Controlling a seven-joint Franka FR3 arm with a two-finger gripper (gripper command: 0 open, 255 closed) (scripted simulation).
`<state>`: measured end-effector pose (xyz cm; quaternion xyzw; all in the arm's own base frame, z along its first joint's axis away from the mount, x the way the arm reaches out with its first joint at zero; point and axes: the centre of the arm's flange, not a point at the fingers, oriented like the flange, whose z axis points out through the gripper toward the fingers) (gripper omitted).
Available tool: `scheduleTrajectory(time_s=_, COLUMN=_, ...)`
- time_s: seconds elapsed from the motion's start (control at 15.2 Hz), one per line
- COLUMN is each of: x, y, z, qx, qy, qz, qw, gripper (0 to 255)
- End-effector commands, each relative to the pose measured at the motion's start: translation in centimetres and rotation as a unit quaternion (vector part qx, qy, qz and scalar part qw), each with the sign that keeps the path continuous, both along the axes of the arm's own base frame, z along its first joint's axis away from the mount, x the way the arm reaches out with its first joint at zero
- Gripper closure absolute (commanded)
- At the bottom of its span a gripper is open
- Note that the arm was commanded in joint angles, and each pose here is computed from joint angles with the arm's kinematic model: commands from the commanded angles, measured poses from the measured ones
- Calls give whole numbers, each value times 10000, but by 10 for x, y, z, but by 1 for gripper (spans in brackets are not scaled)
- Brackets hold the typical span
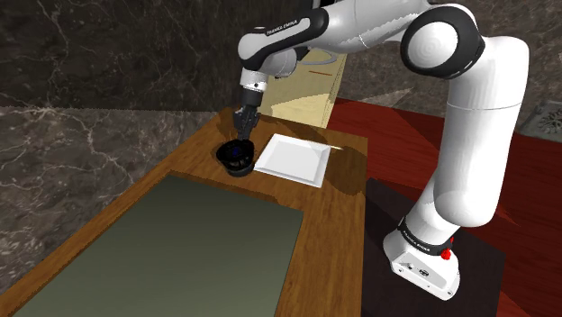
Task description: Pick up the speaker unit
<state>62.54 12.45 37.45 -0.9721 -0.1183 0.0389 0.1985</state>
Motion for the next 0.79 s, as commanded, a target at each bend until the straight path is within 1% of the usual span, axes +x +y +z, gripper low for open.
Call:
scheduleTrajectory(time_s=0.0, x=0, y=0, z=12, qx=2, qy=-4, qz=0, qw=10000, gripper=255)
scheduleTrajectory(time_s=0.59, x=0, y=0, z=59, qx=2, qy=-4, qz=0, qw=10000, gripper=255)
scheduleTrajectory(time_s=0.73, x=0, y=0, z=60, qx=1, qy=-4, qz=0, qw=10000, gripper=255)
